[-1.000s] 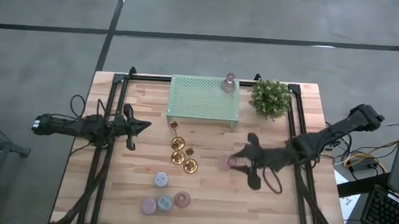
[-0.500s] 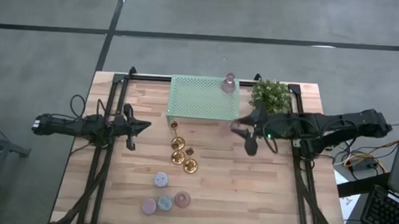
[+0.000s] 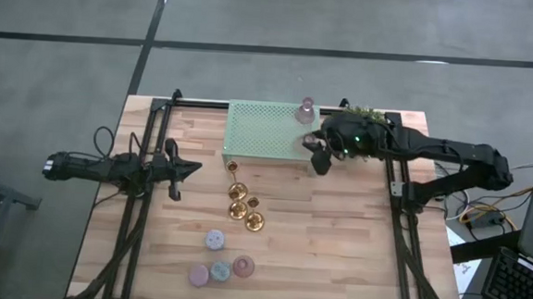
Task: Pick & Place candle stick holders
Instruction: Put the right light purple glass candle holder on the shelf aligned with the other glass candle holder
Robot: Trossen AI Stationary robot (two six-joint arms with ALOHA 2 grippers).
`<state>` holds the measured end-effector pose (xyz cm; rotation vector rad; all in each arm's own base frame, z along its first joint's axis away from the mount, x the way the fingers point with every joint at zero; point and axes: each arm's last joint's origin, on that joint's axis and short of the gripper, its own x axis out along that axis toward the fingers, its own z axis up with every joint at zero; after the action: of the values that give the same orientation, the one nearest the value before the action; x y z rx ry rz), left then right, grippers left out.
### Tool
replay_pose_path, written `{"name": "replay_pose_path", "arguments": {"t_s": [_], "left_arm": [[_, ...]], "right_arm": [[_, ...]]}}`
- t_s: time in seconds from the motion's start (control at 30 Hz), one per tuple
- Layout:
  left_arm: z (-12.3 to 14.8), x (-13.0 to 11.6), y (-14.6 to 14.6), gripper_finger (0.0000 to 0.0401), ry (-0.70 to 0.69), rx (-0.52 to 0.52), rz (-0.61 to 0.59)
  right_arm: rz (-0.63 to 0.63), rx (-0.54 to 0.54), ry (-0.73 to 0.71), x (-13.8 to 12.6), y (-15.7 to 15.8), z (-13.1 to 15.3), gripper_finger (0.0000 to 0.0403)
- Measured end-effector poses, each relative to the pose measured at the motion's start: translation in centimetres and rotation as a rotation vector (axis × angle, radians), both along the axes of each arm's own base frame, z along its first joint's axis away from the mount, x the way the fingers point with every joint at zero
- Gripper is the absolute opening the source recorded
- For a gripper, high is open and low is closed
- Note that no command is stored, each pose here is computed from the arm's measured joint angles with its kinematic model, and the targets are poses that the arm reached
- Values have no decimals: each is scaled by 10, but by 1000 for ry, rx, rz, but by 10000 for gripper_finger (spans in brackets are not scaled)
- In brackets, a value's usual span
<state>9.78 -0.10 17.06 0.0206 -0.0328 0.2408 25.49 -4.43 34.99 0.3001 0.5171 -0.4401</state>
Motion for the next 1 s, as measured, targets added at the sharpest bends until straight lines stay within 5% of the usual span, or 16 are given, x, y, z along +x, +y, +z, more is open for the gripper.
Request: {"name": "replay_pose_path", "arguments": {"t_s": [1.0], "left_arm": [[0, 0, 0, 10, 0, 0, 0]], "right_arm": [[-231, 106, 82, 16, -74, -44, 176]]}}
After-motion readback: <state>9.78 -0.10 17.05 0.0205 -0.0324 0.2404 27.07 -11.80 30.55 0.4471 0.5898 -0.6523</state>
